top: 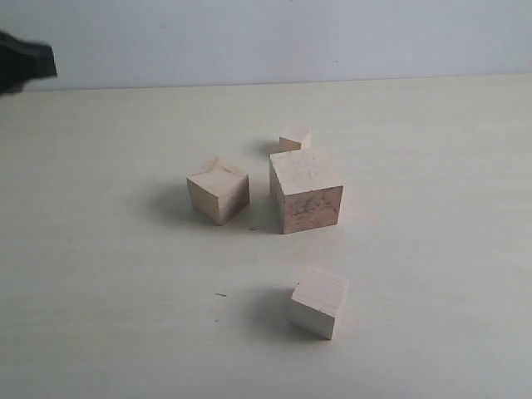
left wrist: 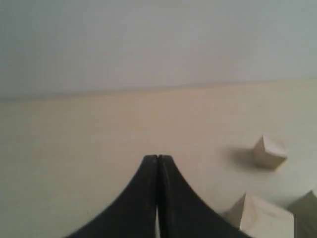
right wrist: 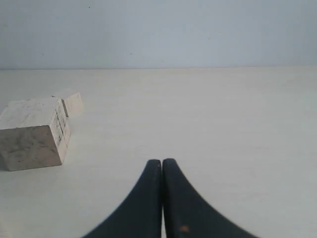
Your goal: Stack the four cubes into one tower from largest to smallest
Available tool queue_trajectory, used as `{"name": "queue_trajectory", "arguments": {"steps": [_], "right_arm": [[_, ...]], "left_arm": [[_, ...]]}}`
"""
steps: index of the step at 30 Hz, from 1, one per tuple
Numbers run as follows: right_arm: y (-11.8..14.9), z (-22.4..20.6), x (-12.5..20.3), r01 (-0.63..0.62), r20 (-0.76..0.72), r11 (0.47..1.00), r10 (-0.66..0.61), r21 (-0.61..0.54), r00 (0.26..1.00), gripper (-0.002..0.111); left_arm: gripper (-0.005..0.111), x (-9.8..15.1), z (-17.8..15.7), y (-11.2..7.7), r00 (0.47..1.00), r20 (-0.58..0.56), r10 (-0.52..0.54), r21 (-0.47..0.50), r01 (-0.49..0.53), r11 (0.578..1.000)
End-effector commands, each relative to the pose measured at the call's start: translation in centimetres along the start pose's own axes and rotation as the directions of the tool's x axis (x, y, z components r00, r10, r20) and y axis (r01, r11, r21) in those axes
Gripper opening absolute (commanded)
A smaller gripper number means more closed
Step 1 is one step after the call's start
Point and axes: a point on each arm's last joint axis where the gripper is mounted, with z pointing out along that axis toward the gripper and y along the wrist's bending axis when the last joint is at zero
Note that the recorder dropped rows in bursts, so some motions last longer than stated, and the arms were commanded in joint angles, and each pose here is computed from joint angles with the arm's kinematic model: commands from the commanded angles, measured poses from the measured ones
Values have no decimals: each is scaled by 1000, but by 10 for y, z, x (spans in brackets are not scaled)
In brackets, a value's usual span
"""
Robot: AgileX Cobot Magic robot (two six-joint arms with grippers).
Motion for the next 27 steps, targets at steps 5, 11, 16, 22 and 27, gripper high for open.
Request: {"name": "queue_trajectory", "arguments": {"steps": [5, 11, 16, 22, 27], "right_arm": [[0, 0, 0, -2, 5, 1000, 2, 8, 1000, 0], [0, 0, 0, -2, 5, 1000, 2, 8, 1000, 0], [0, 0, 0, -2, 5, 1000, 2, 8, 1000, 0], [0, 0, 0, -2, 5, 1000, 2, 8, 1000, 0], [0, 0, 0, -2, 5, 1000, 2, 8, 1000, 0]], "left_arm": [[0, 12, 0, -39, 969, -144, 203, 487, -109, 867], [43, 35, 34, -65, 960, 7, 279, 620, -223, 752], [85, 38, 61, -91, 989, 96, 112, 573, -147, 806], [76, 10, 87, -77, 963, -159, -219, 207, 250, 946], [75, -41, 110, -89, 995, -93, -42, 282, 67, 957]]}}
